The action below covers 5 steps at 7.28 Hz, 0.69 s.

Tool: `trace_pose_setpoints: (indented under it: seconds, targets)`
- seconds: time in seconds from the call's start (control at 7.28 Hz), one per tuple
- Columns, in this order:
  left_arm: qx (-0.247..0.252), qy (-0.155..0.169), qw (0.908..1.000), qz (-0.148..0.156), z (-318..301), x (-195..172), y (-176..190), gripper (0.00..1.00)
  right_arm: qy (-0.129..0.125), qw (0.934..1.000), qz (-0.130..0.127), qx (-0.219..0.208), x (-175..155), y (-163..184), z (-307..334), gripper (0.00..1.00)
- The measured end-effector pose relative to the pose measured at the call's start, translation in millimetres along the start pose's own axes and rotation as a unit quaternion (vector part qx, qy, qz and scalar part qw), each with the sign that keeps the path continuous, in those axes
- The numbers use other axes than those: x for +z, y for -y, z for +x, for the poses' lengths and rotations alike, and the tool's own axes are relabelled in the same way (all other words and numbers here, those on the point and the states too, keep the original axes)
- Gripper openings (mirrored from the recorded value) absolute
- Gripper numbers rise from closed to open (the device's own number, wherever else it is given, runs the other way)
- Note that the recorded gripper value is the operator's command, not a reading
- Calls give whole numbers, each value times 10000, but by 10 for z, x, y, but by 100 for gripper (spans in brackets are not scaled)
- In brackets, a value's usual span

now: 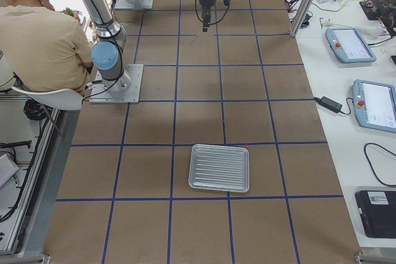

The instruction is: Place bearing gear from tray to pile

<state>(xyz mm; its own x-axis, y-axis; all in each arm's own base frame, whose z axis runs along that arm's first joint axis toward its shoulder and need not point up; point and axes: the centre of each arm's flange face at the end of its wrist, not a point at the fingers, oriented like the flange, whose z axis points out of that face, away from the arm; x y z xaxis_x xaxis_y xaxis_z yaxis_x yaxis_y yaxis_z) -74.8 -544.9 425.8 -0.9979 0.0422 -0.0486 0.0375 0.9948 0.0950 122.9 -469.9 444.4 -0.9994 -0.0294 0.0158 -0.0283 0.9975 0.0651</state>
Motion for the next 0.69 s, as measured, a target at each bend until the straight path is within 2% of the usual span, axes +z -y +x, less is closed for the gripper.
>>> trace_pose_setpoints:
  seconds: [0.27, 0.69]
  targets:
    - [83, -145, 9996, 207, 414, -294, -156, 100, 2, 10000, 1, -2, -1, -1, 0, 100]
    - [126, -291, 9981, 532, 532, -576, -396, 100, -1, 10000, -7, -13, 8, 2, 0, 100]
